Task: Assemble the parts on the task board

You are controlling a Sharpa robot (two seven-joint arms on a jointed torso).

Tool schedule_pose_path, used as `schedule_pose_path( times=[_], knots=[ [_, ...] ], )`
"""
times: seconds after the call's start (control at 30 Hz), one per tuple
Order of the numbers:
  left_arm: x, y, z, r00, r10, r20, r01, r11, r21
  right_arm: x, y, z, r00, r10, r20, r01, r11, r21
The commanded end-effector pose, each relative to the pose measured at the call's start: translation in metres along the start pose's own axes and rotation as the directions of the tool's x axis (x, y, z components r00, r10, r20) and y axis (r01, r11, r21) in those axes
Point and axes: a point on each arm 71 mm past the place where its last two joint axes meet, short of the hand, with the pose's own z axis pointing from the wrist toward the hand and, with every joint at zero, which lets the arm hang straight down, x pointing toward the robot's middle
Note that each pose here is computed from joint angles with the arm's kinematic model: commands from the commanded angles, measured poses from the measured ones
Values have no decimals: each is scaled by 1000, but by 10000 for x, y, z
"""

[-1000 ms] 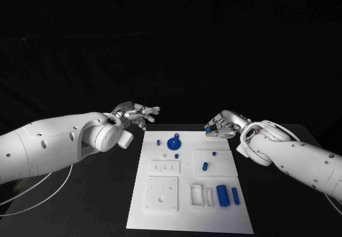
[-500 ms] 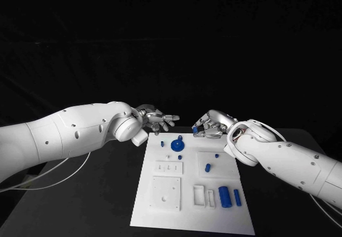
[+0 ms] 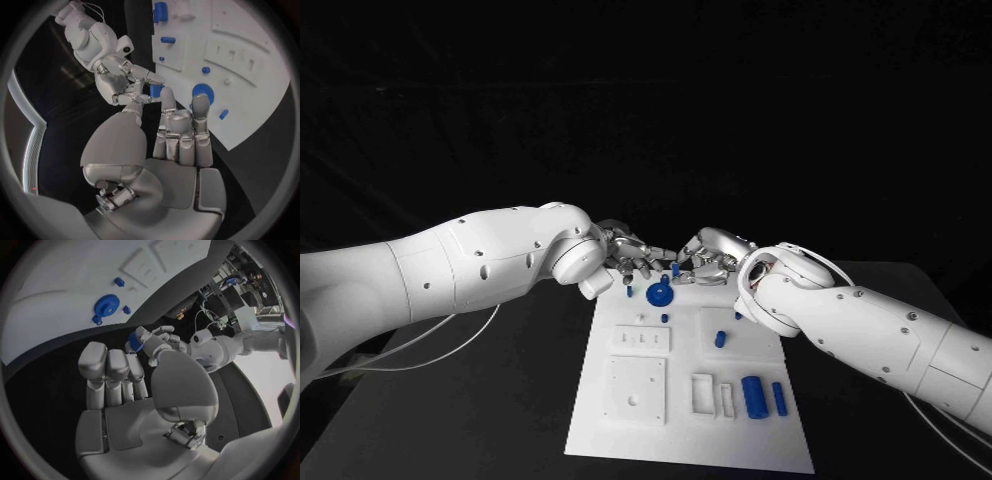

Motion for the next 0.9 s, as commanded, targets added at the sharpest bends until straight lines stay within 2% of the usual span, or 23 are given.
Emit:
schedule_pose_path(
  times=[0.03,0.37,0.9],
  knots=[
    [55,4,10,999,13,-31,-14,999,-31,51,21,14,998,-23,-53,24,1000,10],
    [111,-20,24,998,38,-42,-40,998,-42,98,82,35,997,-31,-70,31,999,4],
    [168,3,43,993,98,-73,-103,992,-77,122,126,44,996,-37,-83,37,999,-1]
  ],
)
